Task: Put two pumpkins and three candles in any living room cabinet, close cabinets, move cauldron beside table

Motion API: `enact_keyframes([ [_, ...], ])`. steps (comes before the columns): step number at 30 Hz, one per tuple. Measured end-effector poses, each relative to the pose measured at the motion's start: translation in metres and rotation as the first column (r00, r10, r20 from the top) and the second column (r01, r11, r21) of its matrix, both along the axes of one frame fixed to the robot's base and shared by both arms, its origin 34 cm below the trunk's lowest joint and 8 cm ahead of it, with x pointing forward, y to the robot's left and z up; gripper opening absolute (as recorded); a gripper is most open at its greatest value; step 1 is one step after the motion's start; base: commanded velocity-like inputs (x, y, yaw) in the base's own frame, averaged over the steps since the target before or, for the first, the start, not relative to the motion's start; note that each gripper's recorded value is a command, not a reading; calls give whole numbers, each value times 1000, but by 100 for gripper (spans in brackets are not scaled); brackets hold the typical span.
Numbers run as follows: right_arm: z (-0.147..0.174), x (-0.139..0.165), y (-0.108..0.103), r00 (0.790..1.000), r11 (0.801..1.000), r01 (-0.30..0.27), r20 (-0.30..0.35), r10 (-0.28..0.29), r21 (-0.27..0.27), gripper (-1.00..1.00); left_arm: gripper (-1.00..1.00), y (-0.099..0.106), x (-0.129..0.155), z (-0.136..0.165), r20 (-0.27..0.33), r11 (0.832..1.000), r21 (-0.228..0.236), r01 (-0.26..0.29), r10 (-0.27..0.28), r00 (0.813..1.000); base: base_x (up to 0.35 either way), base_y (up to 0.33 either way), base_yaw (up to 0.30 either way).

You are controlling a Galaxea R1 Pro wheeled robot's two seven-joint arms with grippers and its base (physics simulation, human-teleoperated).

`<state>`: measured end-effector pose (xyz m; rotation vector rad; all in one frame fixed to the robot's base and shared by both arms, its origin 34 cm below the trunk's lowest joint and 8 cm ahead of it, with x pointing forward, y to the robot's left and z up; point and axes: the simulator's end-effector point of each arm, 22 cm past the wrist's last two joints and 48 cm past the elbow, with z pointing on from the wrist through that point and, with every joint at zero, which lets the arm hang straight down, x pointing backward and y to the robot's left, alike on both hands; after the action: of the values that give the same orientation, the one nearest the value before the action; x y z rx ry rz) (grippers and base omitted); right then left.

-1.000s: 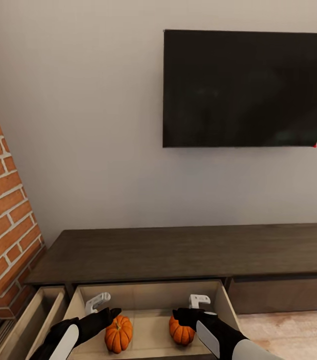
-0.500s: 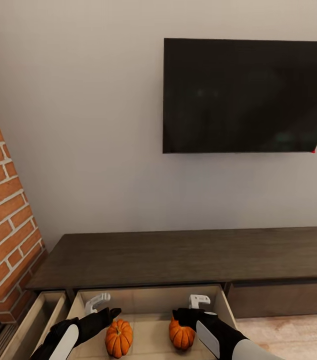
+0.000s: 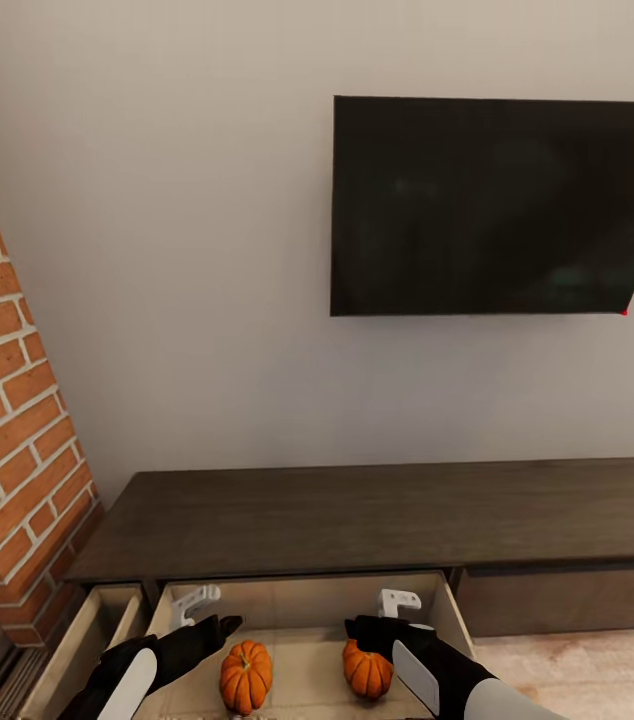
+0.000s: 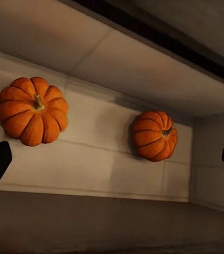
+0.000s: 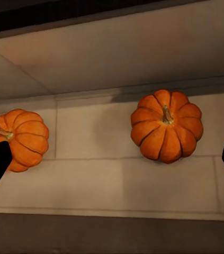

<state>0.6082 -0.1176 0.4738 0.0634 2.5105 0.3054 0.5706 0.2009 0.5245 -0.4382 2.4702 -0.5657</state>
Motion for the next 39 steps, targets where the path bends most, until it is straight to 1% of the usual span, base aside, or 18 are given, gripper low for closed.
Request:
enact_keyframes([
  [5, 10, 2, 0, 1000, 1000, 0, 0, 0, 0, 100, 100, 0, 2, 10, 0, 1000, 0, 0, 0, 1000, -37, 33, 0],
  [10, 10, 0, 3, 1000, 1000, -3, -5, 3, 3, 100, 100, 0, 2, 10, 1, 1000, -1, 0, 0, 1000, -4, 4, 0],
  [14, 10, 1, 1, 1000, 1000, 0, -1, 0, 1, 100, 100, 1, 2, 10, 1, 1000, 2, 0, 0, 1000, -23, 5, 0],
  [17, 10, 2, 0, 1000, 1000, 1, 1, -1, 1, 100, 100, 4, 3, 11, 1, 1000, -1, -10, 10, 1000, -126, 76, 0],
  [18, 10, 2, 0, 1000, 1000, 1, 1, -1, 0, 100, 100, 10, 5, 12, 3, 1000, -5, -30, 30, 1000, -60, 41, 0],
  [27, 11, 2, 0, 1000, 1000, 1, 2, -1, 0, 100, 100, 13, 6, 12, 4, 999, -7, -39, 39, 999, -33, 97, 0],
  [39, 11, 2, 0, 1000, 1000, 1, 3, -1, 1, 100, 100, 13, 6, 13, 4, 999, -7, -39, 39, 999, -1, 253, 0],
])
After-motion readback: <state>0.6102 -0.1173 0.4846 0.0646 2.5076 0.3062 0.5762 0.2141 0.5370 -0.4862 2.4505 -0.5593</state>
